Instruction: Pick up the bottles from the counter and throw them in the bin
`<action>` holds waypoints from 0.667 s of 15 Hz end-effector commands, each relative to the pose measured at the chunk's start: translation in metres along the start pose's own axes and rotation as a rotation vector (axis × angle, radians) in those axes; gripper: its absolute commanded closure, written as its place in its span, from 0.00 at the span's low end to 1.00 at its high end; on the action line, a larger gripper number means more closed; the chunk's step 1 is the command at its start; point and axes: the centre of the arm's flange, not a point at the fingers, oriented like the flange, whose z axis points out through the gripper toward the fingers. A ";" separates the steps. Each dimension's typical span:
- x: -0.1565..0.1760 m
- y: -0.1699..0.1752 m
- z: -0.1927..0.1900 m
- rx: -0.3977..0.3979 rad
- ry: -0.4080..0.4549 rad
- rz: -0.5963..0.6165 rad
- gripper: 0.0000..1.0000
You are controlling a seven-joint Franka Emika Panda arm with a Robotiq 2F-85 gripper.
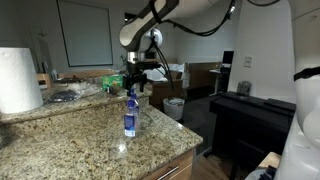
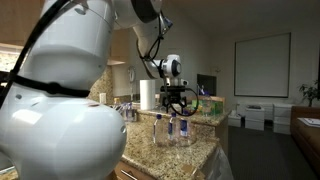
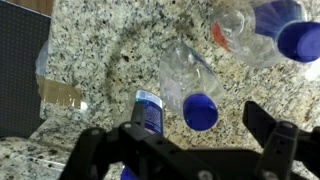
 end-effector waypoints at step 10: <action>0.011 -0.014 0.015 0.007 0.082 -0.049 0.66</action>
